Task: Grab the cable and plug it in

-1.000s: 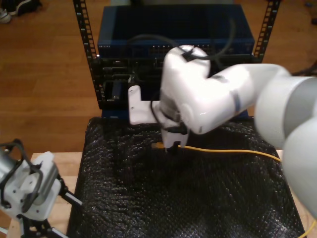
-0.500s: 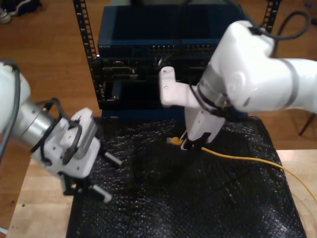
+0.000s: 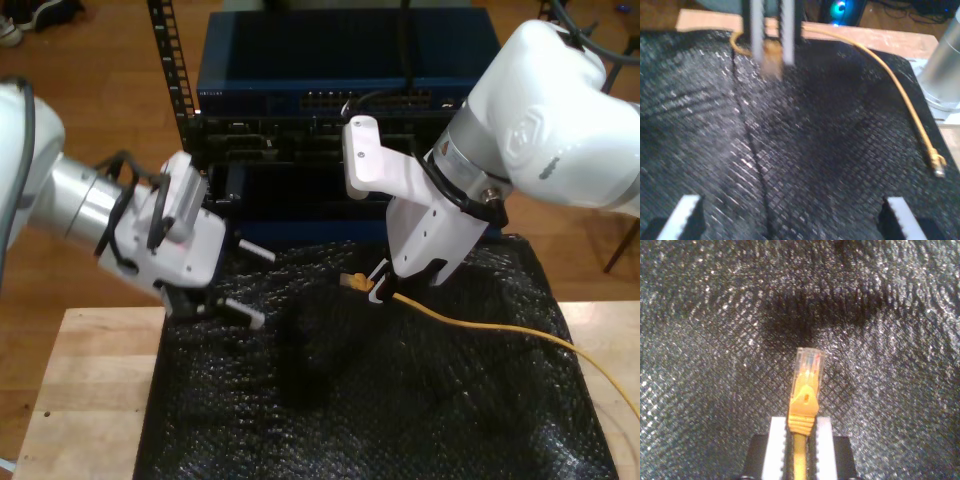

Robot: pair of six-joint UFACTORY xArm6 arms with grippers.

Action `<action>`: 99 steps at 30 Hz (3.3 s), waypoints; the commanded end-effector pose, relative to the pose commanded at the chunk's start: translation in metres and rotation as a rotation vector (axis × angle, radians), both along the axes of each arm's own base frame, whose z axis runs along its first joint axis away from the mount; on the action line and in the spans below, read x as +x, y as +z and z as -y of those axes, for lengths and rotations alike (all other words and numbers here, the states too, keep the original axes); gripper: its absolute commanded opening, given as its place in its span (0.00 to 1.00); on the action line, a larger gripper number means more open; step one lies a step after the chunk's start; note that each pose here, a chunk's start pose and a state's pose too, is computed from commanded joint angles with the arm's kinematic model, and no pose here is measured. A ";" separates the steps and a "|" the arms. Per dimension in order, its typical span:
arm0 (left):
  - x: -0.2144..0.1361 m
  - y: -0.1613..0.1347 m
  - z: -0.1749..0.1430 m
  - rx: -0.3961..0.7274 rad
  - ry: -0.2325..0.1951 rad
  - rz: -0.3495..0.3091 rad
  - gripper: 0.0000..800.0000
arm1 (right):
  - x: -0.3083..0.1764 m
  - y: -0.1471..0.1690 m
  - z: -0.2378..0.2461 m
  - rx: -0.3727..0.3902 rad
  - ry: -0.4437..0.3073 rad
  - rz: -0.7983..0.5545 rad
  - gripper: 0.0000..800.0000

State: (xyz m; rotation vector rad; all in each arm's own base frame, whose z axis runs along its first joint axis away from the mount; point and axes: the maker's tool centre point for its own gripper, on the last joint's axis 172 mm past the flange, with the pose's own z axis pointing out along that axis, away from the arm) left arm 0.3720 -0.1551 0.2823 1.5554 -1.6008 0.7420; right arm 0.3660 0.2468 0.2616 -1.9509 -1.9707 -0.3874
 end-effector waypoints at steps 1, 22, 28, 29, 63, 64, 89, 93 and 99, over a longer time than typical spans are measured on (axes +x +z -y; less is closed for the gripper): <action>0.000 0.001 0.001 0.000 -0.002 0.002 1.00 | -0.001 0.003 -0.003 0.015 -0.006 -0.001 0.01; -0.008 0.016 0.022 -0.082 -0.020 -0.008 0.99 | -0.008 0.015 -0.019 0.118 -0.026 -0.025 0.01; -0.014 0.010 0.025 -0.093 -0.018 -0.031 0.96 | -0.012 0.012 -0.021 0.118 -0.021 -0.034 0.01; -0.014 0.009 0.025 -0.093 -0.018 -0.032 0.93 | -0.012 0.012 -0.021 0.118 -0.021 -0.032 0.01; -0.033 0.010 0.033 -0.126 -0.080 -0.032 0.58 | -0.020 0.008 -0.029 0.117 0.030 -0.025 0.01; -0.033 0.010 0.033 -0.126 -0.077 -0.033 0.58 | -0.020 0.008 -0.030 0.117 0.033 -0.026 0.01; -0.027 0.004 0.031 -0.115 -0.035 -0.022 0.41 | -0.025 0.009 -0.036 0.117 0.052 -0.024 0.01; -0.024 0.004 0.030 -0.107 -0.022 -0.011 0.41 | -0.025 0.009 -0.036 0.117 0.052 -0.024 0.01; -0.022 0.005 0.029 -0.106 -0.012 -0.004 0.41 | -0.025 0.009 -0.036 0.117 0.052 -0.024 0.01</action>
